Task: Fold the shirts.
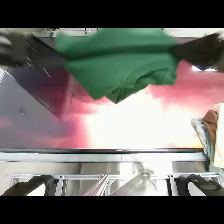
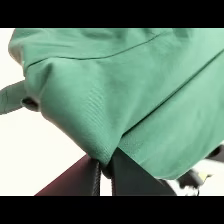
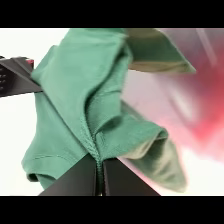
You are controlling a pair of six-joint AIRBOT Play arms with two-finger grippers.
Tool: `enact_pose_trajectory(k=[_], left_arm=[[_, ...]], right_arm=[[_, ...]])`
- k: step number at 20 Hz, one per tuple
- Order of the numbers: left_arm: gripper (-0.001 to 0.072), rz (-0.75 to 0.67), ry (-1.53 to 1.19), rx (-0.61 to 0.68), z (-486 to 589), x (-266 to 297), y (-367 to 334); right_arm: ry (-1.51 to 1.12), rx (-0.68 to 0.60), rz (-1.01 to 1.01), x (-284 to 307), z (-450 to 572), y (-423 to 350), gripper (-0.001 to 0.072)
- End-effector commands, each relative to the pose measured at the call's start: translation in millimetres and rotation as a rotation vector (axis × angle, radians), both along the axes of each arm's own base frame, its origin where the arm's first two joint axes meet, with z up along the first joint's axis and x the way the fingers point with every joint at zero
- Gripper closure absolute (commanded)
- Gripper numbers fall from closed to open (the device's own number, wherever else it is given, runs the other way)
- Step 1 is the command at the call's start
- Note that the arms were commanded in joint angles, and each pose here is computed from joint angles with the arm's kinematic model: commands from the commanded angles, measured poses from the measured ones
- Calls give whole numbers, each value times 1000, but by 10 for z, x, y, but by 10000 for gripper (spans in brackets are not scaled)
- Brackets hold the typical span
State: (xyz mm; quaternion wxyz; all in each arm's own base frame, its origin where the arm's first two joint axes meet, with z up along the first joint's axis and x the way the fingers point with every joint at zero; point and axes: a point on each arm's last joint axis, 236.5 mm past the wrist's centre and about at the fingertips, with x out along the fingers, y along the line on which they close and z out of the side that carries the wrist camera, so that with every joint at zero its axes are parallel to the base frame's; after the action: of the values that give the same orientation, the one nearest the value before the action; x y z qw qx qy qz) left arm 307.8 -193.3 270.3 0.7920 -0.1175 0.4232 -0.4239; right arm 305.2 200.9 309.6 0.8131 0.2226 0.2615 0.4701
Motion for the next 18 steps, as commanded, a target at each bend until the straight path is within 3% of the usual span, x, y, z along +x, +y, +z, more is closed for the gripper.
enact_pose_trajectory(k=[1, 4, 8, 9, 10, 11, 16, 18], left_arm=[[689, -21, 175, 82, -838, -106, -80], [689, 21, 357, 204, -1833, -177, 46], [680, -10, 571, 220, -2721, -296, 27], [417, -20, 619, 215, -2815, -310, 29], [94, -28, 653, 215, -2856, -303, 54], [10, -32, 675, 212, -2861, -245, 107], [11, 66, 653, 188, -2959, 143, 294], [12, 133, 619, 184, -3110, 353, 319]], right_arm=[[236, -30, 149, -98, -821, 427, 688], [449, -142, 170, -97, -1850, 605, 688], [570, -183, 127, 45, -2458, 592, 661], [574, -191, 120, 64, -2492, 558, 398], [564, -221, 107, 95, -2530, 481, 239], [558, -266, 79, 148, -2593, 327, 241], [697, -517, -129, 203, -3200, -569, 240], [740, -525, -173, 154, -3402, -685, 240]])
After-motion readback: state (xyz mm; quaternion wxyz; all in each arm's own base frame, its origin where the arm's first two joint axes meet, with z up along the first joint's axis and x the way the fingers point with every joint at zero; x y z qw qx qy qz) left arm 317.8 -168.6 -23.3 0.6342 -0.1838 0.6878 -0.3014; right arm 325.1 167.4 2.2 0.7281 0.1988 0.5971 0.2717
